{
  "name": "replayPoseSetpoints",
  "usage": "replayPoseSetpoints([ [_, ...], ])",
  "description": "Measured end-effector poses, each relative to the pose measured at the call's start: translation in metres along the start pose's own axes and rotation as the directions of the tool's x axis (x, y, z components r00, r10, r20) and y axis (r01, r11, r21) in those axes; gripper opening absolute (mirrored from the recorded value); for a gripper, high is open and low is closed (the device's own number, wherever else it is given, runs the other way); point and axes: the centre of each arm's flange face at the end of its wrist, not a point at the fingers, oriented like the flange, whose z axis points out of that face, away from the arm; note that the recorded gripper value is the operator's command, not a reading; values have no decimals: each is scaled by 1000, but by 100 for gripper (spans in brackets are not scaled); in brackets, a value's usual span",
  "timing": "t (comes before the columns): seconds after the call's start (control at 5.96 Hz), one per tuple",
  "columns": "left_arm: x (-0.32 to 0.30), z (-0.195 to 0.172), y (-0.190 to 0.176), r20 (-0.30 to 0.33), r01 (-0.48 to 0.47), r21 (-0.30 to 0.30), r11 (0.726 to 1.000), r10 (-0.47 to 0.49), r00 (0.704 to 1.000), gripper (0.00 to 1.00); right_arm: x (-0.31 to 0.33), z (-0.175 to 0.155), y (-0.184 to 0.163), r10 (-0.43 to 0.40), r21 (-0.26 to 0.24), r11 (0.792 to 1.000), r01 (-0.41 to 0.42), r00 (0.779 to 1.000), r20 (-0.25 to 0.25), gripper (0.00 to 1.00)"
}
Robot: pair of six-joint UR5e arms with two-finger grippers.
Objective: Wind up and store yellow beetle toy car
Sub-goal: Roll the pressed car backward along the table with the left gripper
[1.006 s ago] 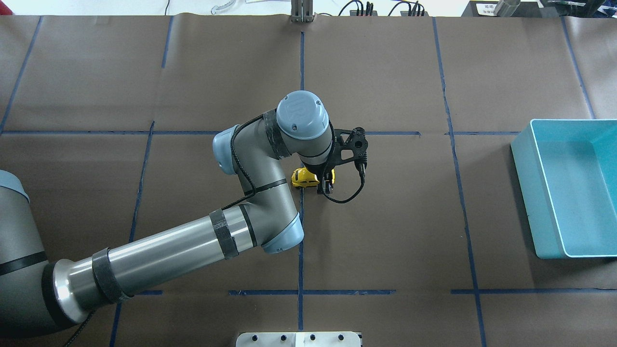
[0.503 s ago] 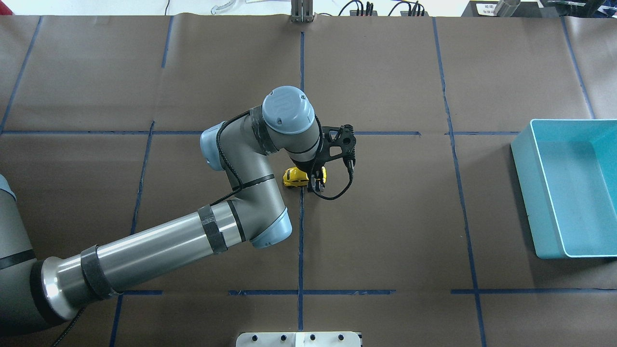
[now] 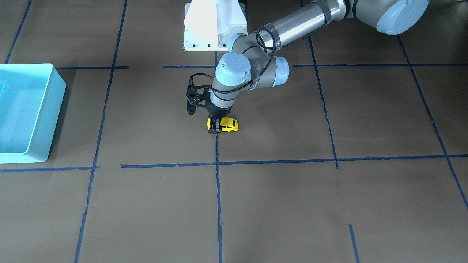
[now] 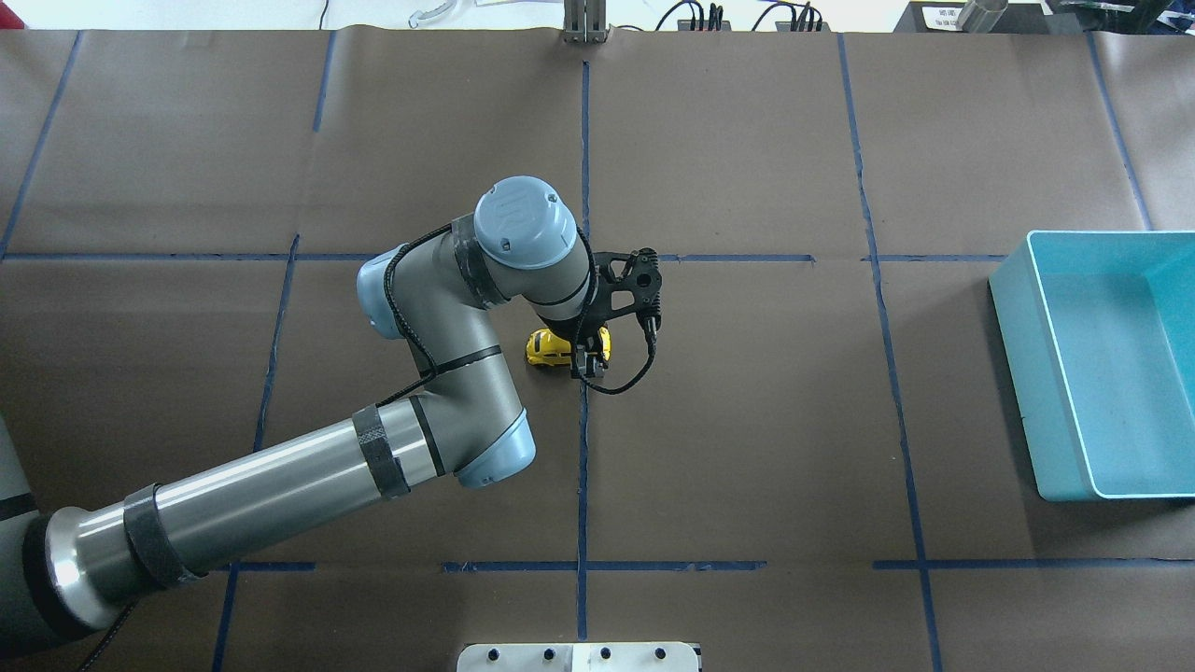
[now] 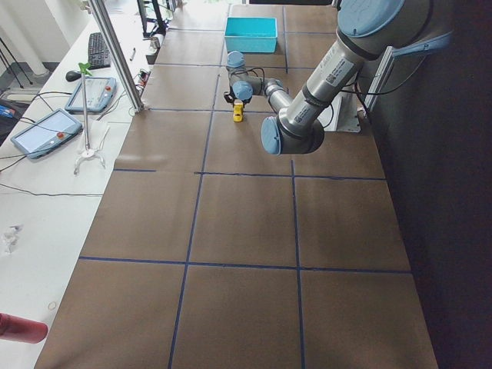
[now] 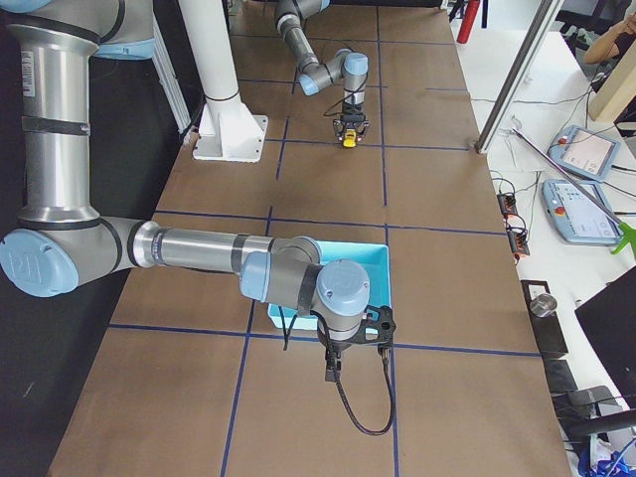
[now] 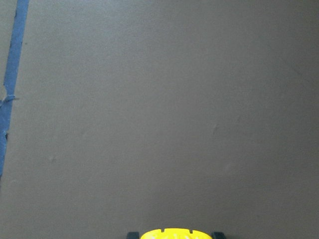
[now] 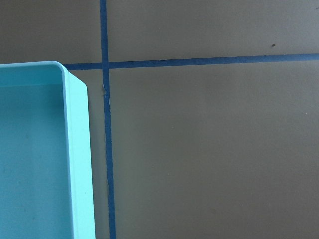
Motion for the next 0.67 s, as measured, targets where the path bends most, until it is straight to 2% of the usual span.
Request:
replayPoseSetpoints([
  [0.67, 12, -6, 39, 4, -3, 7, 1000, 3, 1000, 4, 0, 0, 0, 0, 0, 1000, 0, 1000, 2, 100],
])
